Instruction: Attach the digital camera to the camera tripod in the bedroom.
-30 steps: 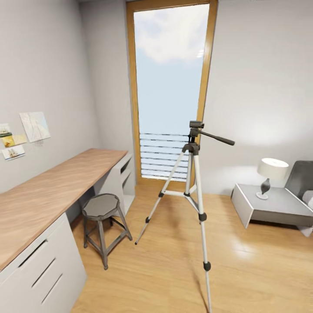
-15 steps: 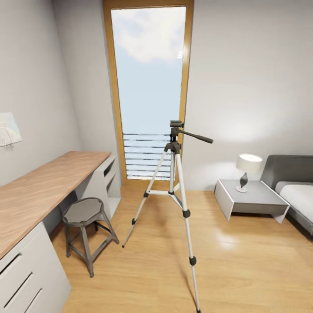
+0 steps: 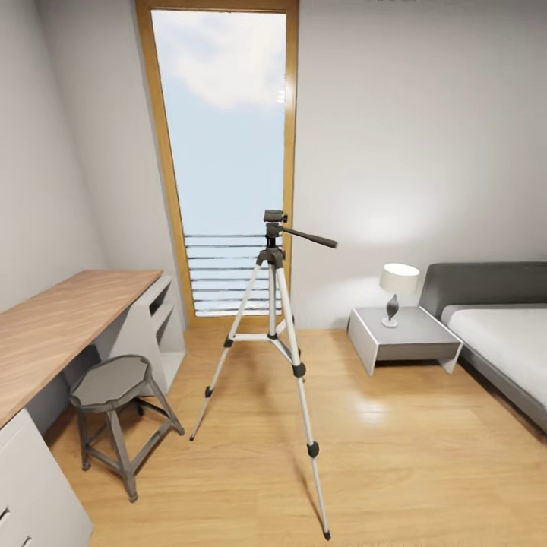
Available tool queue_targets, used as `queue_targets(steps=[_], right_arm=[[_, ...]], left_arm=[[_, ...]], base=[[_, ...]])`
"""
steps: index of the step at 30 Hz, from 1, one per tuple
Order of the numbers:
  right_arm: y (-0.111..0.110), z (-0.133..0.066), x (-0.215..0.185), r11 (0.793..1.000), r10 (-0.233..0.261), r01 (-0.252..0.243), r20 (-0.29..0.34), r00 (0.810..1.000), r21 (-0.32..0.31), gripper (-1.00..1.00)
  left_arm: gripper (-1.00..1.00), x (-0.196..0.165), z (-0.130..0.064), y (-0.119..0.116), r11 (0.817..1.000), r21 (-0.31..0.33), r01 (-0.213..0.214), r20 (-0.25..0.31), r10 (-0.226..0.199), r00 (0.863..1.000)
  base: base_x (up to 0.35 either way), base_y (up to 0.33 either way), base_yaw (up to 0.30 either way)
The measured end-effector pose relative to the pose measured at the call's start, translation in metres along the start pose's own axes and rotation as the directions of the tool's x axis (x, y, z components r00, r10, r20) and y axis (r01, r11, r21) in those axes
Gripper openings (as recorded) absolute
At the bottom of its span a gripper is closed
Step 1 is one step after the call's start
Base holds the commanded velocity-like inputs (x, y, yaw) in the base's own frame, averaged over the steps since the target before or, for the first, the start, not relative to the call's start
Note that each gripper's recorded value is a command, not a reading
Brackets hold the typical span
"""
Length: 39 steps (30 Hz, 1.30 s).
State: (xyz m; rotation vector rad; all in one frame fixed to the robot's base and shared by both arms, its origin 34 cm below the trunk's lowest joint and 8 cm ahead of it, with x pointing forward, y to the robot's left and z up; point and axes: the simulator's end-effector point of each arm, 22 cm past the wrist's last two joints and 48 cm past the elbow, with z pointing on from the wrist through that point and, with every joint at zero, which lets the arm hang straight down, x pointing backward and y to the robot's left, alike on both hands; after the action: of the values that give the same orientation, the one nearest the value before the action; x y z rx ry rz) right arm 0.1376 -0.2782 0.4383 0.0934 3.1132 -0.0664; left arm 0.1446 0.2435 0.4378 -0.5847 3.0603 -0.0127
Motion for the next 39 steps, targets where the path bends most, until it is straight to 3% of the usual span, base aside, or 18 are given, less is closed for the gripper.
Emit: queue_targets(steps=[39], right_arm=[[0.0000,0.0000,0.0000,1.000,0.000,0.000,0.000,1.000,0.000,1.00]], left_arm=[[1.00,0.0002,0.0000,0.0002,1.000,0.000,0.005,0.000,-0.005,1.000]], base=[[0.000,0.000,-0.247]])
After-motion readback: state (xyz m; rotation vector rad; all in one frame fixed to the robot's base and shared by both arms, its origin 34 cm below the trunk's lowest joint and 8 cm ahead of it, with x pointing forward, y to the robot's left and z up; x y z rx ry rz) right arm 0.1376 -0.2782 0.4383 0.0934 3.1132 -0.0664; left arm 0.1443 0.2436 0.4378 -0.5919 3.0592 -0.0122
